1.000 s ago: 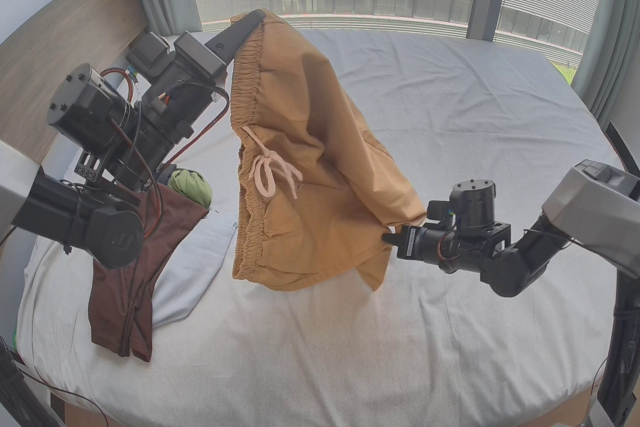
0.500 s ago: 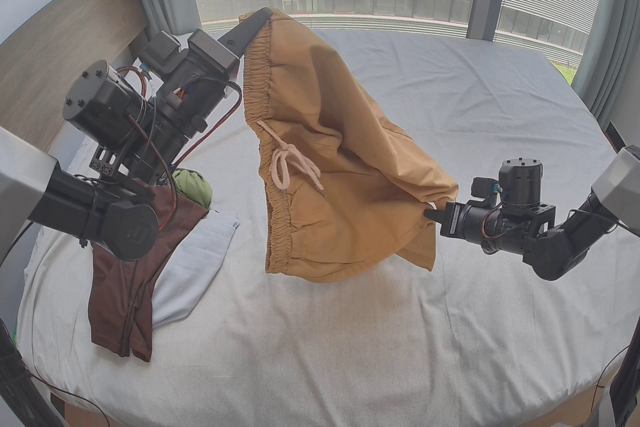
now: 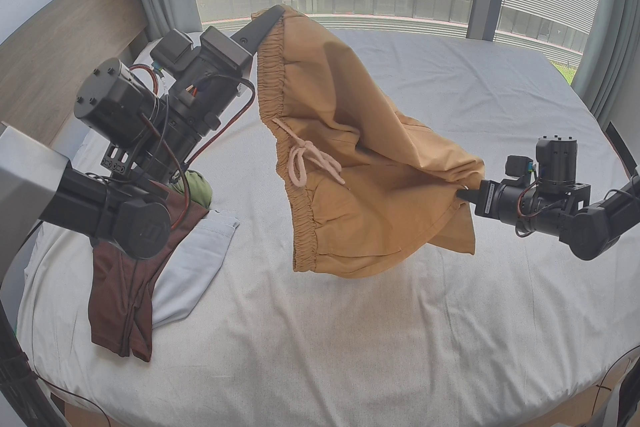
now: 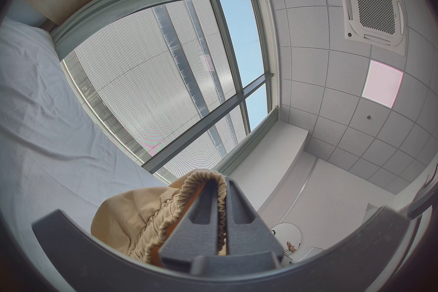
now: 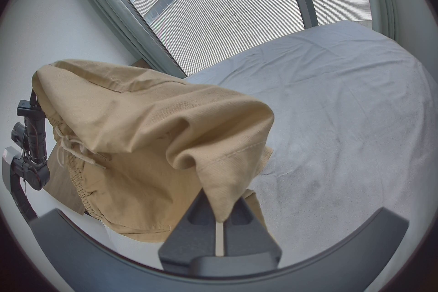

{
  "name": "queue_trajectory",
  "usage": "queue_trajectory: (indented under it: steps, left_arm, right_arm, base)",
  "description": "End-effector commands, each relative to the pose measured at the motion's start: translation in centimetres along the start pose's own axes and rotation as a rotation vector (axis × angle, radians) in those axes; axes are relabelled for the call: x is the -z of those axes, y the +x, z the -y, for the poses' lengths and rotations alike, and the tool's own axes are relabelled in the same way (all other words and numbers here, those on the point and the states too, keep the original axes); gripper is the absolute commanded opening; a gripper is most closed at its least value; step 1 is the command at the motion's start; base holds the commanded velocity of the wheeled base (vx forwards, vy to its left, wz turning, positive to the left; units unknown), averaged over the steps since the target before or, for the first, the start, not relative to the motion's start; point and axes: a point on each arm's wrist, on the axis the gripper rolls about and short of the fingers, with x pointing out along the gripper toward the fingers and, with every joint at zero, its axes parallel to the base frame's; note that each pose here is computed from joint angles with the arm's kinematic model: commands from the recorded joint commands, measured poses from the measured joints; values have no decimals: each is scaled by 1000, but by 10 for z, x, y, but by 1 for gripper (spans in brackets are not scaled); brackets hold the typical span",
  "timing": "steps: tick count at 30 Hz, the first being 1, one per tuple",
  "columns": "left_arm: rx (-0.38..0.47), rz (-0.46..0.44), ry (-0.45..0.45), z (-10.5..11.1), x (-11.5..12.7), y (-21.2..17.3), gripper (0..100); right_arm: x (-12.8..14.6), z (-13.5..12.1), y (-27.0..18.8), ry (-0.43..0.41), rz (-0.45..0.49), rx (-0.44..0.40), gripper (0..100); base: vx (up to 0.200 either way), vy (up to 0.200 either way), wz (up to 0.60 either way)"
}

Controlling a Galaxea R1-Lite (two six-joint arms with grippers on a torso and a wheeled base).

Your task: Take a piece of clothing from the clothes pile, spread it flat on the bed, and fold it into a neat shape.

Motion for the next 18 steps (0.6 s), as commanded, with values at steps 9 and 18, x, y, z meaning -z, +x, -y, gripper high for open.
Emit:
queue_trajectory:
  steps: [9, 18]
  left_arm:
    - [-96, -6, 2, -33, 10, -12, 0]
    - [-170, 7, 28, -52, -3, -32, 0]
  right_arm:
    - [19, -10, 15, -50, -91, -23, 0]
    - [83, -11, 53, -43, -293, -40, 0]
  base:
    - [0, 0, 0]
    - [0, 0, 0]
